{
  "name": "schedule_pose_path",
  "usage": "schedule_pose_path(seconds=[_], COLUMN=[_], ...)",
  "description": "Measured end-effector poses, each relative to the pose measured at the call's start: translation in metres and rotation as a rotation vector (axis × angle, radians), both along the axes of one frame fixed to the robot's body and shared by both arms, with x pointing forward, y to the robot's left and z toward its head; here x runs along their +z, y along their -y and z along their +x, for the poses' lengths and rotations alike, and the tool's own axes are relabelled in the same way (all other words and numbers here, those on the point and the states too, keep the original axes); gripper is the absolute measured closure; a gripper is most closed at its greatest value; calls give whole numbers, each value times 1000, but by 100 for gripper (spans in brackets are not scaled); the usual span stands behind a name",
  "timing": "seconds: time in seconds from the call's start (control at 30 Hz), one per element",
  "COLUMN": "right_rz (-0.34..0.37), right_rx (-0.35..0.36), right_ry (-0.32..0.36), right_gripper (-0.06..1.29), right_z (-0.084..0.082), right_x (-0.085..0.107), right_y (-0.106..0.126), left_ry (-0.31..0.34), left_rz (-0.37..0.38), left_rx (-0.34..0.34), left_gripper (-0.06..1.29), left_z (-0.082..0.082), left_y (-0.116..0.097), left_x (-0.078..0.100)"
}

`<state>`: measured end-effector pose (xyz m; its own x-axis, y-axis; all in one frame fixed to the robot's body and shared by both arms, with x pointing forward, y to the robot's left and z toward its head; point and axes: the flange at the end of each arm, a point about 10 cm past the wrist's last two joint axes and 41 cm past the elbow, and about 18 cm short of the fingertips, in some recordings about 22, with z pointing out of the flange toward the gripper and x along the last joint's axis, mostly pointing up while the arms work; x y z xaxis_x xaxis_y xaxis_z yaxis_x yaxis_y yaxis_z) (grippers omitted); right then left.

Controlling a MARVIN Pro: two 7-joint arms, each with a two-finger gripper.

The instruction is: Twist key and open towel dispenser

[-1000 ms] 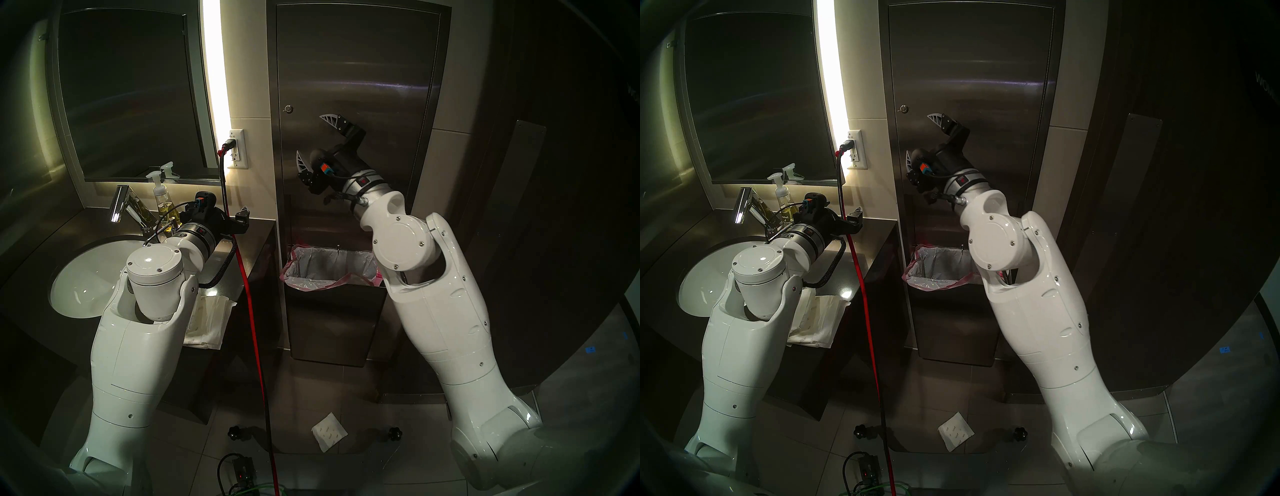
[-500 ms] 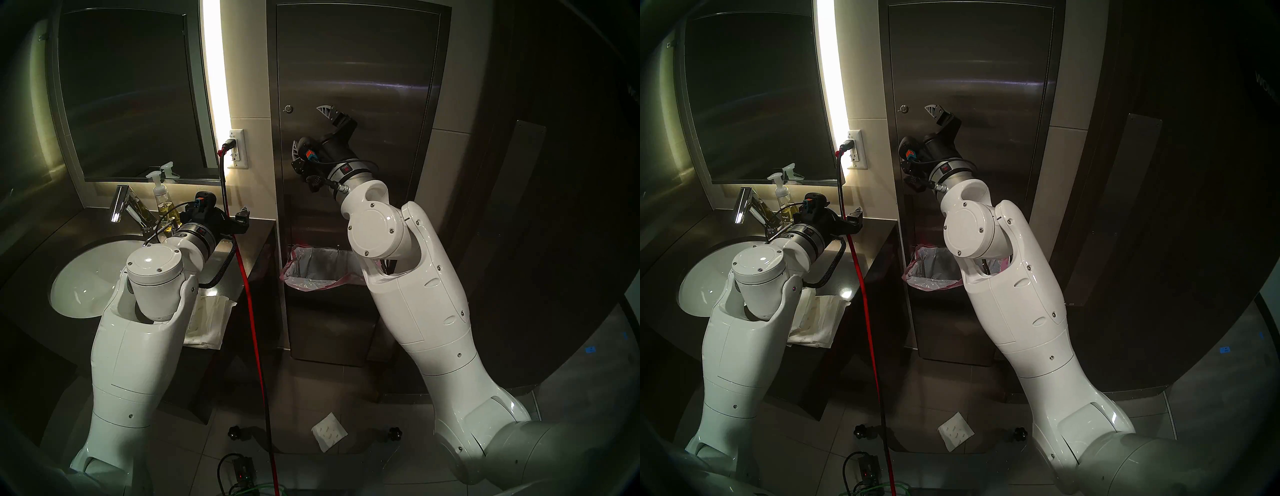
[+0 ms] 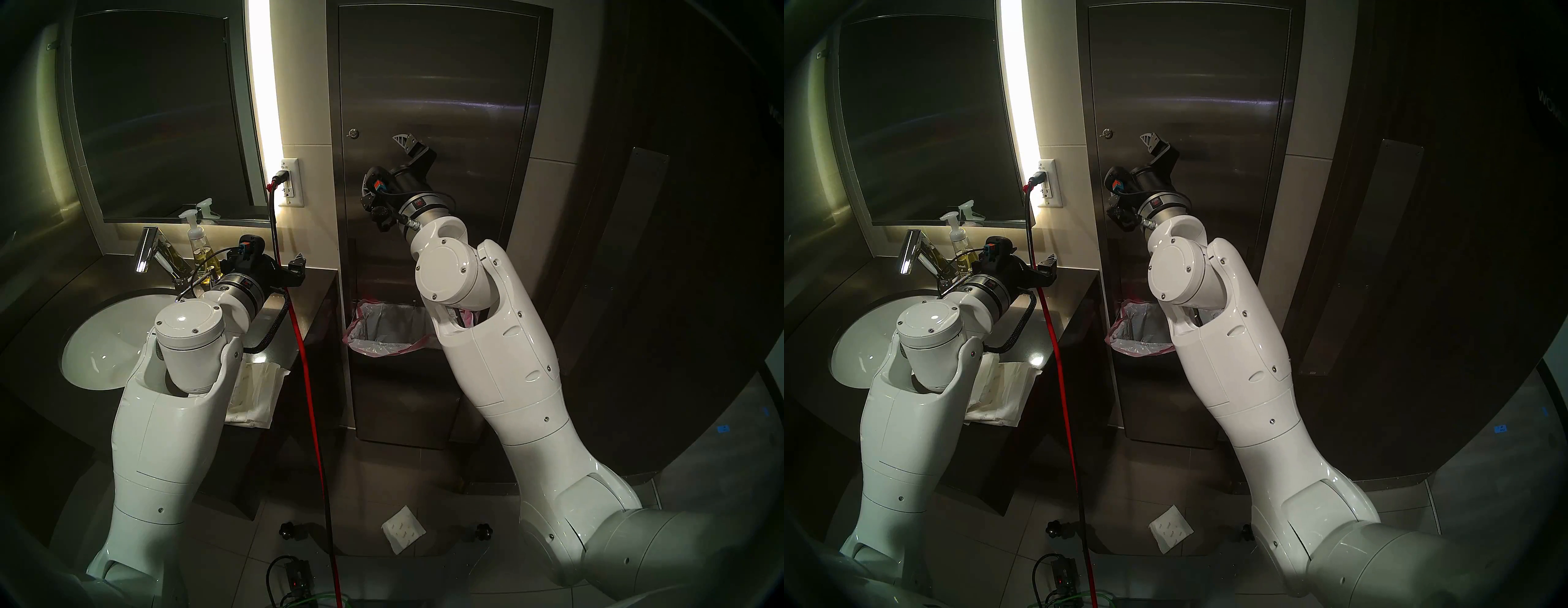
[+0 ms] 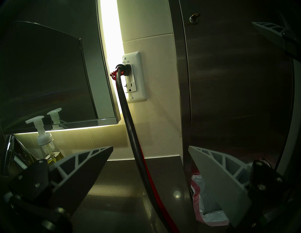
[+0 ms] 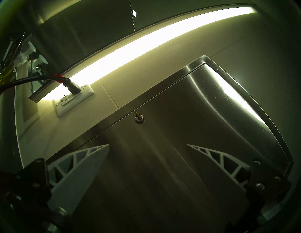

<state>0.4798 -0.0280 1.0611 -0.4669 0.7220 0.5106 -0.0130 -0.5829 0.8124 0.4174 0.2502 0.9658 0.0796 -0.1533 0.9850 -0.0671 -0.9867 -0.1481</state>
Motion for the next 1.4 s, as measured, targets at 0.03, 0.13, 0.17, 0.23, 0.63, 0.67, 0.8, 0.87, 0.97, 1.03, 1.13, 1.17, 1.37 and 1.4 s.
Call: schedule_pose_path(seconds=[0.03, 0.13, 0.17, 0.23, 0.63, 0.67, 0.8, 0.87, 0.97, 1.03, 1.13, 1.17, 1.37, 1.4], right_rz=[0, -4, -5, -8, -29, -32, -37, -40, -45, -47, -52, -53, -72, -78], right_rx=[-1, -3, -3, -5, -4, -3, 0, 2, 6, 9, 13, 14, 12, 10], right_ry=[-2, -8, -9, -12, -14, -12, -6, -2, 4, 8, 13, 15, 17, 18], right_gripper=[-1, -1, -1, -1, -1, -1, -1, -1, -1, -1, -1, -1, -1, -1], right_z=[2, 8, 9, 14, 33, 34, 37, 38, 40, 41, 43, 43, 50, 52], right_x=[0, -1, -1, -2, 1, 2, 6, 8, 10, 11, 13, 13, 12, 12], right_y=[-1, -4, -5, -7, -20, -21, -26, -28, -32, -34, -37, -38, -42, -42], left_ry=[0, 0, 0, 0, 0, 0, 0, 0, 0, 0, 0, 0, 0, 0], left_rz=[0, 0, 0, 0, 0, 0, 0, 0, 0, 0, 0, 0, 0, 0], left_rx=[0, 0, 0, 0, 0, 0, 0, 1, 1, 1, 1, 1, 1, 1], left_gripper=[-3, -3, -3, -3, -3, -3, -3, -3, -3, -3, -3, -3, -3, -3], left_z=[0, 0, 0, 0, 0, 0, 0, 0, 0, 0, 0, 0, 0, 0], left_y=[0, 0, 0, 0, 0, 0, 0, 0, 0, 0, 0, 0, 0, 0], left_x=[0, 0, 0, 0, 0, 0, 0, 0, 0, 0, 0, 0, 0, 0])
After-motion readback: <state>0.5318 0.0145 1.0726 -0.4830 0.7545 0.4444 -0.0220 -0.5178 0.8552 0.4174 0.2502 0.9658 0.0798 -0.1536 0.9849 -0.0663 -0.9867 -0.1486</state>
